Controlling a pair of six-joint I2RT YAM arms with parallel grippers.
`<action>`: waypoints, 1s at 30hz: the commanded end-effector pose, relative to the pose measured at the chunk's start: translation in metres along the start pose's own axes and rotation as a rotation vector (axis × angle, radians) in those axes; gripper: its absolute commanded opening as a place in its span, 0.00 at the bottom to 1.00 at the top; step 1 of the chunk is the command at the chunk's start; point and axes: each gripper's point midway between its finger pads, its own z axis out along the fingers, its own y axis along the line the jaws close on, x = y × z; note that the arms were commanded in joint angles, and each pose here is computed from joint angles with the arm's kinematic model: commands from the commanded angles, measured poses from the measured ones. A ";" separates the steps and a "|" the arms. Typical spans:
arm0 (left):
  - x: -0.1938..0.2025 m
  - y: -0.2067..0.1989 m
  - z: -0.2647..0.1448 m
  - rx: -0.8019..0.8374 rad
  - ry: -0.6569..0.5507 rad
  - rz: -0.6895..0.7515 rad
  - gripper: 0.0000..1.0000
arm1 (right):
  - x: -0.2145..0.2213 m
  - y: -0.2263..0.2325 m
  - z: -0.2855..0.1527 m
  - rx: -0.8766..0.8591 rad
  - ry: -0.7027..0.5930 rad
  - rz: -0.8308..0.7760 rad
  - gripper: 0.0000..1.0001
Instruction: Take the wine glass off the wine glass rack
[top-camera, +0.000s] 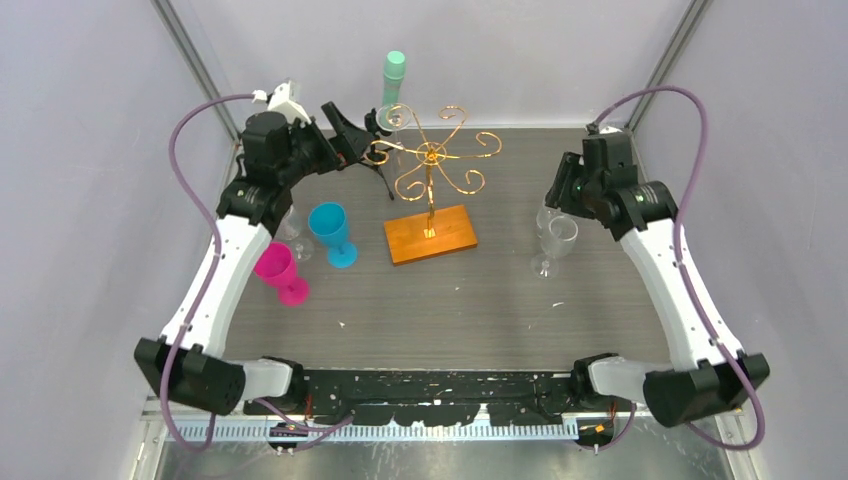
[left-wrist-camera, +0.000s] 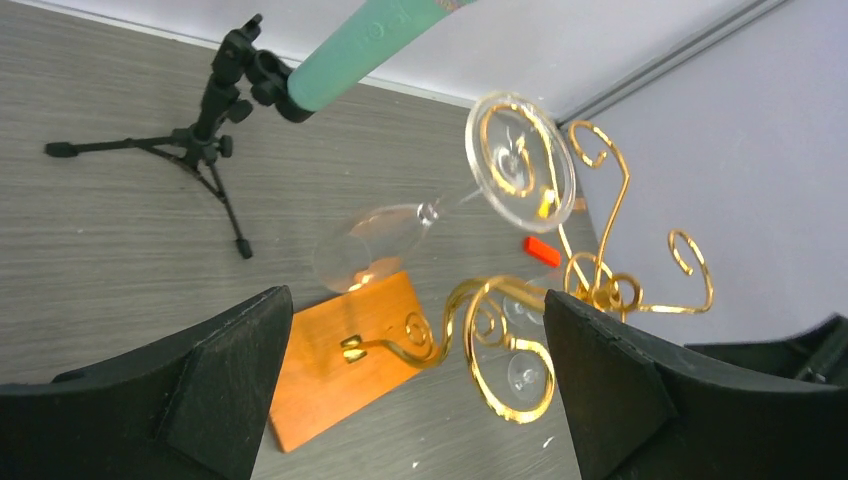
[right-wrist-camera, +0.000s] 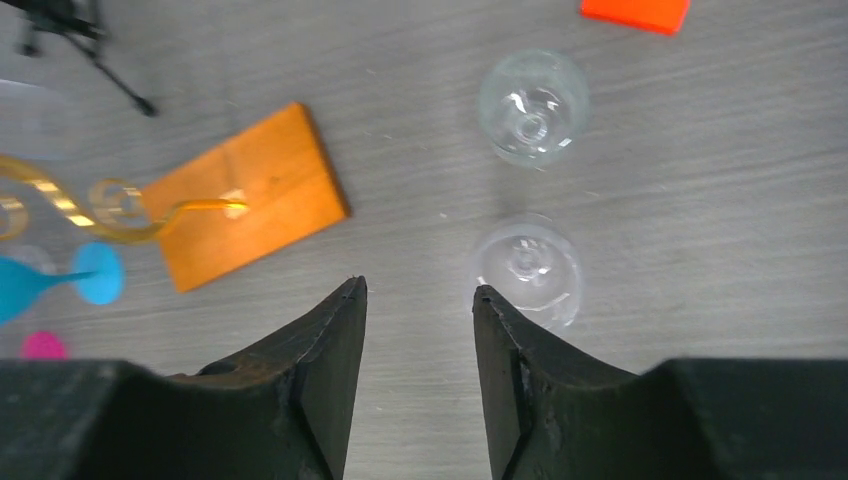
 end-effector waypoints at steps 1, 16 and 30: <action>-0.033 -0.034 0.014 0.146 -0.022 -0.046 0.99 | -0.029 0.039 -0.030 -0.249 -0.171 0.091 0.51; -0.035 -0.039 0.085 0.226 0.094 -0.144 0.69 | -0.020 0.072 -0.049 -0.465 -0.154 0.136 0.52; -0.034 -0.049 0.090 0.349 0.136 -0.297 0.24 | -0.016 0.074 -0.046 -0.478 -0.142 0.142 0.52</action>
